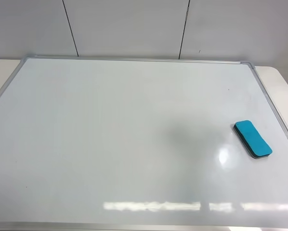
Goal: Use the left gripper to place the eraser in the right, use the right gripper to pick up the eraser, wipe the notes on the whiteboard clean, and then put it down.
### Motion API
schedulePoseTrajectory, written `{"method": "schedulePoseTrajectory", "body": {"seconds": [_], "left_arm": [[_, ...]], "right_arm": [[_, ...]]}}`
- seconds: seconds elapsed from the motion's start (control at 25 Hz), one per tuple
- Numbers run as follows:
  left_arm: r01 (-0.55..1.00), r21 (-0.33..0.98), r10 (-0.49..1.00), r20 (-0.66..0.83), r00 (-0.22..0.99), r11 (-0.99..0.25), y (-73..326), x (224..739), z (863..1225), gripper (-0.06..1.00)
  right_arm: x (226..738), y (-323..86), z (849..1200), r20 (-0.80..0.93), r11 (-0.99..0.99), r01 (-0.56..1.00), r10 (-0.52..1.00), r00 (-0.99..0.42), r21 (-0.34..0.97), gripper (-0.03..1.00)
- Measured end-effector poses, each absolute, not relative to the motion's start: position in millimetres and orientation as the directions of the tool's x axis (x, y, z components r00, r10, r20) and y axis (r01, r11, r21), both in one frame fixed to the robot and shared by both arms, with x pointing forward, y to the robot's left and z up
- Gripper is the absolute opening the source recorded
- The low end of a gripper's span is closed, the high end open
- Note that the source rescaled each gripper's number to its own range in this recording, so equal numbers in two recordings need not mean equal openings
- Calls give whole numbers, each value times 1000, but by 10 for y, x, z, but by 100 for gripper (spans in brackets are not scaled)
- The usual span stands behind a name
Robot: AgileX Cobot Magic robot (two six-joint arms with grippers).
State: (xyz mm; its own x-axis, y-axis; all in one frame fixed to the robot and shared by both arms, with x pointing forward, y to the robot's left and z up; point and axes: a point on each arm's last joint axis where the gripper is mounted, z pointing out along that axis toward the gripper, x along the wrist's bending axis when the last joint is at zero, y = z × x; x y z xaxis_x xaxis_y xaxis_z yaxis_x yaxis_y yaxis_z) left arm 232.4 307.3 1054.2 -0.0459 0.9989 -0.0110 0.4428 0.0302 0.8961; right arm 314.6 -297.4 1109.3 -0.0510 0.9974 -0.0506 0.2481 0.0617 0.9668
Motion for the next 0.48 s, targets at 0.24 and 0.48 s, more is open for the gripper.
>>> {"method": "schedulePoseTrajectory", "body": {"seconds": [0.24,0.48], "left_arm": [[443,896,999,-11,-46,30,3073,2324,10542,100],[443,896,999,-11,-46,30,3073,2324,10542,100]], "right_arm": [[2345,-3135,11006,-13,16,125,1000,-21,992,100],[2232,-3118,10744,-22,41,397,998,-53,917,100]]}}
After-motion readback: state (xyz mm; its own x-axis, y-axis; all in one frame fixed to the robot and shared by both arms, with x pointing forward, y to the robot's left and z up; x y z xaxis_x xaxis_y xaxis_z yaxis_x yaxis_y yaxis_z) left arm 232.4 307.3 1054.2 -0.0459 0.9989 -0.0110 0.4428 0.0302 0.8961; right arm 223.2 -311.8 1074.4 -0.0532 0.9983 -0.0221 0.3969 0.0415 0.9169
